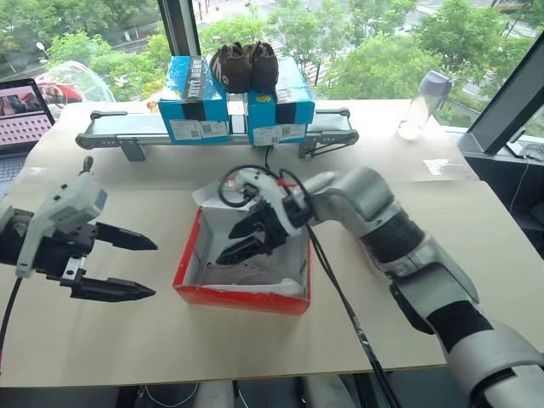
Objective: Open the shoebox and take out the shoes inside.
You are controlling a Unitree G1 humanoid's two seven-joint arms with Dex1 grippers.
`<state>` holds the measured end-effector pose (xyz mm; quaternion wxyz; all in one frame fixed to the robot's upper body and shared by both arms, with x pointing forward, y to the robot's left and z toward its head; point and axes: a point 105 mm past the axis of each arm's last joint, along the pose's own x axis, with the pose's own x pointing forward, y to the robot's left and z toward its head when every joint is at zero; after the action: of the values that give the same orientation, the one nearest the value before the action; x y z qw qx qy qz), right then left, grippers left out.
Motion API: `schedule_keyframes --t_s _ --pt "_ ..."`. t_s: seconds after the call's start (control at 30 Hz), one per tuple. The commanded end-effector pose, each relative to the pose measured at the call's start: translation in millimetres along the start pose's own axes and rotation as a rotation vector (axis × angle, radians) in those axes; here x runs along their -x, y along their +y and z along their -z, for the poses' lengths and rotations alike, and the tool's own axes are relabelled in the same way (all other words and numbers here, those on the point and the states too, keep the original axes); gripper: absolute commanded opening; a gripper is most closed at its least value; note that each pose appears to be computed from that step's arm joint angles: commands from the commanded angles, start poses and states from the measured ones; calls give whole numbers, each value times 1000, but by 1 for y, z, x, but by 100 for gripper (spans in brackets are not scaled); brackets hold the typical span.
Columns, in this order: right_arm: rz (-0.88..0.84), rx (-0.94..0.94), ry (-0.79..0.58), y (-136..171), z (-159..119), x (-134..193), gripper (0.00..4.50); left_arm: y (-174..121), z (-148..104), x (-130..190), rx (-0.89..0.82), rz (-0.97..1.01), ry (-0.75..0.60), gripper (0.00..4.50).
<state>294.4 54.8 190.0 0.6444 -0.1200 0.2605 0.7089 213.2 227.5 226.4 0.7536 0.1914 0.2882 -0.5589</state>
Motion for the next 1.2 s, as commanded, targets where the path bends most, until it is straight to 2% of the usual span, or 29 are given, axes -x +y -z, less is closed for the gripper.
schedule_keyframes --t_s 0.03,0.3,0.57,0.7,1.03,1.07,1.2 --pt "-40 84 27 5 -6 -13 448 0 -6 5 -49 -40 8 450" --pt "-65 71 106 -3 19 -34 448 -3 -6 5 -46 -42 5 450" --pt "-21 51 155 -24 36 -37 448 -4 -7 4 -54 -39 3 450" --pt "-36 40 161 -24 38 -39 358 -4 -8 3 -60 -40 -1 450" --pt "-25 48 111 -26 23 -36 20 -2 -9 1 -66 -36 -3 450" --pt "-20 54 101 -26 19 -34 2 -1 -9 1 -68 -35 -3 450" --pt "7 72 29 -24 -5 -20 2 1 -10 -1 -75 -29 -6 450"
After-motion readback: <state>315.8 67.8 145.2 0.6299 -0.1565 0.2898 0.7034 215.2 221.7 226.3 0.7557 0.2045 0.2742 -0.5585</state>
